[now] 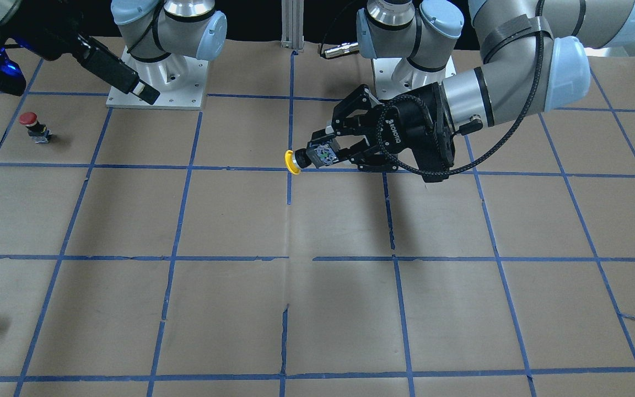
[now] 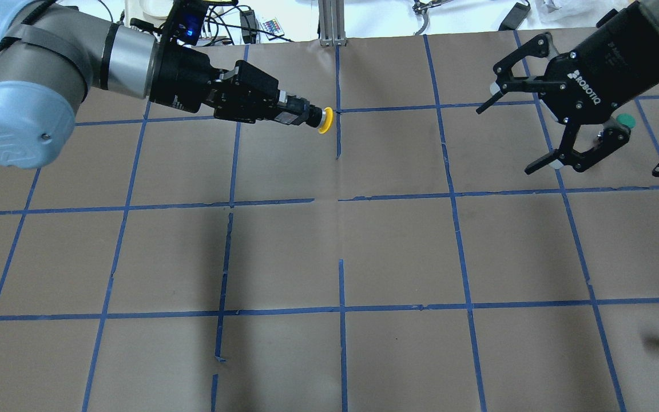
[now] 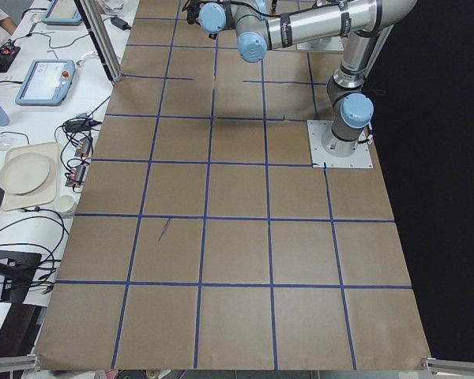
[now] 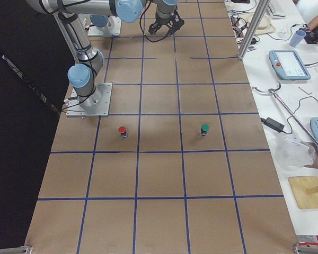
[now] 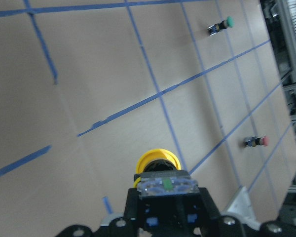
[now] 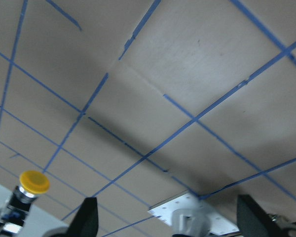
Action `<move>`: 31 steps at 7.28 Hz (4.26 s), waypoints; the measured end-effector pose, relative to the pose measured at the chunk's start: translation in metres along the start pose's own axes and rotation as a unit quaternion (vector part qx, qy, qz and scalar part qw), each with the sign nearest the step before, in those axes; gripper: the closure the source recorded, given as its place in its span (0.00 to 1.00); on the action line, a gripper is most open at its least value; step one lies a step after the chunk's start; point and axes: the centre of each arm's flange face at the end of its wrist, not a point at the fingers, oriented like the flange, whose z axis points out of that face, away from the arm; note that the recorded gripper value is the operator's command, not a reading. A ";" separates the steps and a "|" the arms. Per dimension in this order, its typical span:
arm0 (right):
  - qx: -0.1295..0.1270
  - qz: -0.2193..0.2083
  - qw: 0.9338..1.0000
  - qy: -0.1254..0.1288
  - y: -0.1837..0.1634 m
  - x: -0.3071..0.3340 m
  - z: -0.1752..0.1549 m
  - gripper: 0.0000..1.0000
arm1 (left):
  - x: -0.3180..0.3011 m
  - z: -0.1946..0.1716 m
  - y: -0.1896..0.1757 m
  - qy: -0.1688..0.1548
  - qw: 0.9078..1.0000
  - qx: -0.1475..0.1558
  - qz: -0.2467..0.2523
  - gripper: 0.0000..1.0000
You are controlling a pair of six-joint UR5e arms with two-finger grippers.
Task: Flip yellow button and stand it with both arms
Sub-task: 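Lift the button with the left gripper and carry it toward the right gripper, then hold the button out with the left gripper while the right gripper approaches its yellow cap, then grasp the yellow cap with the right gripper while the left gripper releases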
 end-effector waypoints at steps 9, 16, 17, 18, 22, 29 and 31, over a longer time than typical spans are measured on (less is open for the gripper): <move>-0.145 0.247 0.947 -0.148 0.023 -0.029 -0.015 0.01 | 0.064 0.063 0.012 0.242 0.964 0.007 -0.111 0.89; -0.160 0.242 0.949 -0.127 0.055 -0.044 0.005 0.64 | 0.065 0.063 0.009 0.240 0.964 0.005 -0.115 0.89; -0.160 0.242 0.949 -0.126 0.054 -0.045 0.006 0.77 | 0.065 0.063 0.009 0.240 0.964 0.005 -0.115 0.89; -0.160 0.243 0.948 -0.127 0.051 -0.045 0.005 0.85 | 0.065 0.063 0.009 0.240 0.964 0.005 -0.115 0.89; -0.165 0.246 0.946 -0.133 0.049 -0.045 0.003 0.90 | 0.067 0.062 0.009 0.238 0.963 0.003 -0.122 0.01; -0.043 0.193 0.971 -0.136 0.004 -0.021 -0.048 0.91 | 0.080 0.043 -0.023 0.119 0.979 0.015 -0.164 0.02; 0.061 0.056 0.996 -0.019 -0.013 0.005 -0.045 0.92 | 0.073 0.038 -0.045 0.004 0.987 0.049 -0.151 0.02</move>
